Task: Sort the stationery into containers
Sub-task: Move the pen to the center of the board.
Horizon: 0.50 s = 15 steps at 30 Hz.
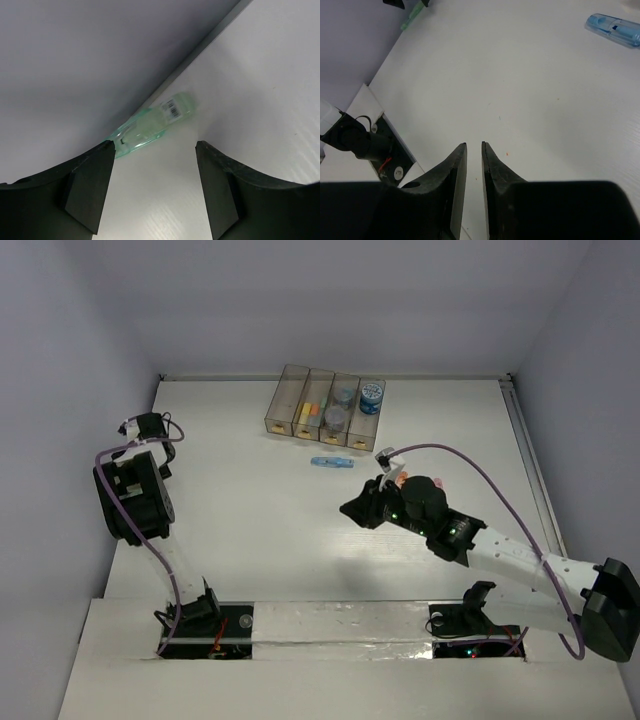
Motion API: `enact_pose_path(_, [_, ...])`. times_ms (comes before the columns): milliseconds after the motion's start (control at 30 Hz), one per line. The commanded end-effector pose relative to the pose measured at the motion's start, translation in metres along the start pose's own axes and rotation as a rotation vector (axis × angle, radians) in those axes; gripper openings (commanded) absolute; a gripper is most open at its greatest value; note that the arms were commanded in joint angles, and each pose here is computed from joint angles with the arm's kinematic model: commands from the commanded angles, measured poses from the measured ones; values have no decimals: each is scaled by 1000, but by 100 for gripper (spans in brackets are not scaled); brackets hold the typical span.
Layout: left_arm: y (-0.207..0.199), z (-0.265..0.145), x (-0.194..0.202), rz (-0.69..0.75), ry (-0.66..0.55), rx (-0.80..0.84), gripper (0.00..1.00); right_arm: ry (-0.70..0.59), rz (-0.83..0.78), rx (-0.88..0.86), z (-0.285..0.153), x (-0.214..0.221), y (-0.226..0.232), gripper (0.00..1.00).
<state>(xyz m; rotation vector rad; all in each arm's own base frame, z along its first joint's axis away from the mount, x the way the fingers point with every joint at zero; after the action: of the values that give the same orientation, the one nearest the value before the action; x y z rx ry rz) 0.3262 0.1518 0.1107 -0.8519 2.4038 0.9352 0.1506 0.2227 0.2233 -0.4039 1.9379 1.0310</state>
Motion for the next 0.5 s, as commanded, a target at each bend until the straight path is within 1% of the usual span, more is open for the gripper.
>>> enact_pose_path(0, [0,7,-11,3,-1,6,63,-4,-22,-41,2,-2,5,24])
enact_pose_path(267, [4,27,-11,-23,53,51,61,-9,-20,-47,2,-3,6,24])
enact_pose_path(333, [1,28,-10,-21,59,72,59,-13,-20,-44,2,-3,5,24])
enact_pose_path(467, [-9,36,-4,5,109,116,57,-35,-18,-42,-3,-6,7,24])
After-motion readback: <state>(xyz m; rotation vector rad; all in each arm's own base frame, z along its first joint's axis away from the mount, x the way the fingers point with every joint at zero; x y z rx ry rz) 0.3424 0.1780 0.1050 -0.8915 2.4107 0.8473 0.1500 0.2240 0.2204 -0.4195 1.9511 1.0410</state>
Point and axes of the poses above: each gripper's point midway between its finger pads, its own z axis out along the fingers, its own y axis along the line the jaws close on, x = y × z, the point moved 10 cm from there along -z, back along the fingers, and after that the axes turned 1 degree about -z, right-handed, at the moved point
